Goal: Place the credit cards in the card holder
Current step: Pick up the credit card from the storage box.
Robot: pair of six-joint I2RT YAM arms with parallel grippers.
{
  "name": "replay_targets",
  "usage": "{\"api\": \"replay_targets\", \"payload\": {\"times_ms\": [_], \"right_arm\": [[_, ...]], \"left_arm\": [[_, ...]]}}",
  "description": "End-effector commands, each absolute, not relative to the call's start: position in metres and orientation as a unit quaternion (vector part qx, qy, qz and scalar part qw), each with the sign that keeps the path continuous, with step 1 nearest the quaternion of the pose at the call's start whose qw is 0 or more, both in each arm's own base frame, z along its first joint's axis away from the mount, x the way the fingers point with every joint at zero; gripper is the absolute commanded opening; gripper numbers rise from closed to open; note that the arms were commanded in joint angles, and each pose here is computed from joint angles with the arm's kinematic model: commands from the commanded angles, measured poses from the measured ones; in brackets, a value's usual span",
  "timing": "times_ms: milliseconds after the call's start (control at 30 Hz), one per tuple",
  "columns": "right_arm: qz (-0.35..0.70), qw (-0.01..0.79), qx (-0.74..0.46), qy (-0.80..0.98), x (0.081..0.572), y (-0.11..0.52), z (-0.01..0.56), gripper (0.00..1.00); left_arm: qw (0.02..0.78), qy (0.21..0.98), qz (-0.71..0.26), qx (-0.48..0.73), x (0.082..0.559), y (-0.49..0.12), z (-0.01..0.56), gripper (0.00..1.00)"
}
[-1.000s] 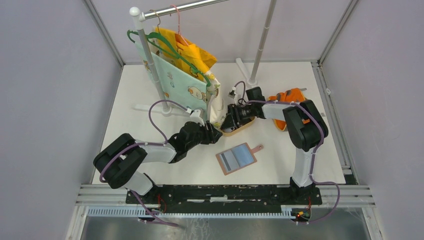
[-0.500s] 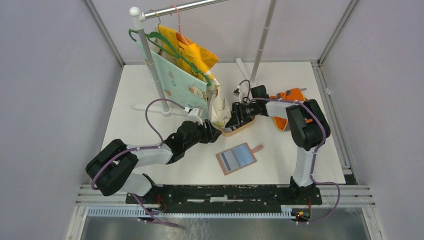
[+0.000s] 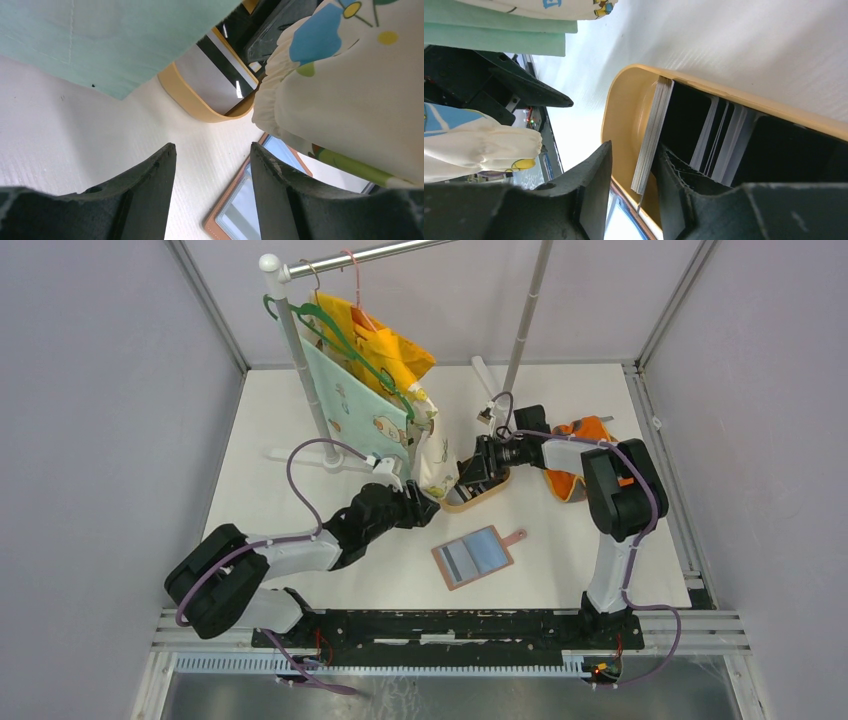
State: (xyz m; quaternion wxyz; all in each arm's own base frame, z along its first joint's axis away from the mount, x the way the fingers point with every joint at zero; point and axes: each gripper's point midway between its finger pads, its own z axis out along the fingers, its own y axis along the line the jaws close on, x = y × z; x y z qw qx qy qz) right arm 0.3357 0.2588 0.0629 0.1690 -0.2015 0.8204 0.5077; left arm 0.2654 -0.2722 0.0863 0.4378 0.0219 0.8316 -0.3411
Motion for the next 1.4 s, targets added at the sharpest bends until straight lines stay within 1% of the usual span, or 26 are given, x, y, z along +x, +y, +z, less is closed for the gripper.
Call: {"api": "replay_targets", "payload": {"times_ms": [0,233,300,367,467,733,933,1000,1067,1133,1167,1200,1267,1367], "right_arm": [[0.521,0.198,-0.211,0.803,0.342,0.258,0.084,0.41],[0.481,0.208,-0.196,0.829,0.353,0.243,0.065,0.23],[0.469,0.213,-0.195,0.835,0.356,0.238,0.062,0.13],[0.452,0.225,-0.195,0.841,0.361,0.231,0.061,0.06],[0.441,0.247,-0.193,0.841,0.367,0.221,0.067,0.01],[0.445,0.301,-0.216,0.815,0.361,0.205,0.1,0.0],[0.478,0.345,-0.266,0.763,0.343,0.205,0.134,0.0],[0.487,0.359,-0.282,0.744,0.335,0.205,0.146,0.0],[0.491,0.381,-0.301,0.724,0.324,0.203,0.157,0.0],[0.491,0.405,-0.319,0.703,0.311,0.2,0.167,0.0],[0.486,0.419,-0.326,0.695,0.303,0.198,0.171,0.0],[0.482,0.433,-0.333,0.685,0.295,0.195,0.174,0.0],[0.479,0.459,-0.351,0.661,0.28,0.193,0.182,0.0],[0.489,0.474,-0.377,0.627,0.251,0.194,0.187,0.0]], "left_arm": [[0.465,0.819,-0.334,0.036,0.27,-0.267,0.098,0.63],[0.464,0.82,-0.333,0.036,0.268,-0.266,0.098,0.63],[0.464,0.82,-0.334,0.036,0.268,-0.265,0.098,0.63],[0.465,0.818,-0.336,0.035,0.267,-0.265,0.1,0.63],[0.469,0.813,-0.344,0.034,0.264,-0.264,0.105,0.63],[0.491,0.758,-0.426,0.05,0.234,-0.261,0.138,0.65],[0.532,0.687,-0.493,0.052,0.211,-0.251,0.185,0.64],[0.55,0.664,-0.505,0.048,0.206,-0.244,0.203,0.68],[0.56,0.654,-0.507,0.039,0.203,-0.237,0.214,0.79],[0.566,0.644,-0.514,0.031,0.199,-0.231,0.224,0.92],[0.567,0.64,-0.518,0.03,0.196,-0.23,0.227,0.97],[0.568,0.633,-0.525,0.032,0.193,-0.229,0.231,0.99],[0.566,0.62,-0.543,0.042,0.184,-0.229,0.237,1.0],[0.561,0.604,-0.564,0.046,0.173,-0.227,0.239,1.0]]}}
